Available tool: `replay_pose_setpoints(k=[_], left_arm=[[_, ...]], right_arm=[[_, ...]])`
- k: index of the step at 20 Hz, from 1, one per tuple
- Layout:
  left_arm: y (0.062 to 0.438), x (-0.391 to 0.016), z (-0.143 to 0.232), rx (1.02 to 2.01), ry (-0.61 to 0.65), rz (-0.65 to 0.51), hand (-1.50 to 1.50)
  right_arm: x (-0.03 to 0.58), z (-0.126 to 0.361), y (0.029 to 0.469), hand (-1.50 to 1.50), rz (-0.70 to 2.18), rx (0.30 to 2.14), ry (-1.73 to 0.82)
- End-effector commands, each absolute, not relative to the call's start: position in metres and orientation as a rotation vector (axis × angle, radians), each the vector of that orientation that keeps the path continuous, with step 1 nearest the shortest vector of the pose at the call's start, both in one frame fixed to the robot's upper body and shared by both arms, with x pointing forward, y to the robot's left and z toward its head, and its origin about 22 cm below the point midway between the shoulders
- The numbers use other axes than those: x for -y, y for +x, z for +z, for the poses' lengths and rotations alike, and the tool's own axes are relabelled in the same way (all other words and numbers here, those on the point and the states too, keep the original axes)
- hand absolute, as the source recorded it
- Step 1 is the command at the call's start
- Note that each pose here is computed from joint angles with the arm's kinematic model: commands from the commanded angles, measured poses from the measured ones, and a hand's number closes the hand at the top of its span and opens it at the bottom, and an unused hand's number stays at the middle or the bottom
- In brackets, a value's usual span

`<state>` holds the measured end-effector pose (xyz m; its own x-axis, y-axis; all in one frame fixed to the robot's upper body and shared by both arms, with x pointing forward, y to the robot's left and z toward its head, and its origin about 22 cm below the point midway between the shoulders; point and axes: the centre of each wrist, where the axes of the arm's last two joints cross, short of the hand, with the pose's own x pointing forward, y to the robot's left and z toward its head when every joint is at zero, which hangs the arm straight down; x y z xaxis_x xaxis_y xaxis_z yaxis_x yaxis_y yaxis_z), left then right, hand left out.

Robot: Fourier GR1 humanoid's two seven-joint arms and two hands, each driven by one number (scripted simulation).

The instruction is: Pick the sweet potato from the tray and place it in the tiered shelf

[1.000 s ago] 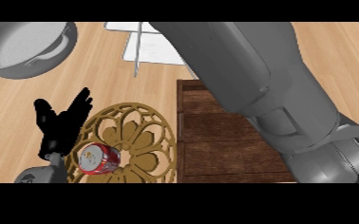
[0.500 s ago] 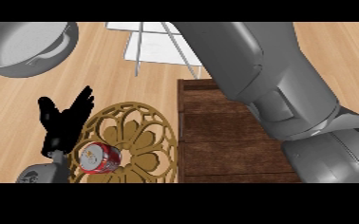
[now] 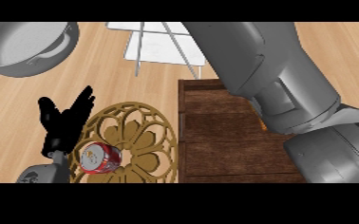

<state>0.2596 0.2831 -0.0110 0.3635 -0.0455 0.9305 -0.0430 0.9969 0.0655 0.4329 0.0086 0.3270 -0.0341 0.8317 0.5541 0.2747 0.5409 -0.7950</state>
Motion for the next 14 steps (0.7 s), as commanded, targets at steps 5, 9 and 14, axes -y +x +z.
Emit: replay_pose_setpoints(k=[5,9,14], left_arm=[[0.260,-0.284,-0.019,1.120,0.078,0.001,0.00],[0.254,-0.266,-0.024,1.118,0.041,0.005,0.00],[0.253,-0.288,-0.009,1.127,0.071,0.007,0.00]], right_arm=[[-0.014,0.339,0.431,1.50,0.501,1.565,-0.940],[-0.009,0.358,0.427,-1.50,0.301,1.631,-0.843],[0.017,0.343,0.441,-1.50,0.118,1.675,-0.731]])
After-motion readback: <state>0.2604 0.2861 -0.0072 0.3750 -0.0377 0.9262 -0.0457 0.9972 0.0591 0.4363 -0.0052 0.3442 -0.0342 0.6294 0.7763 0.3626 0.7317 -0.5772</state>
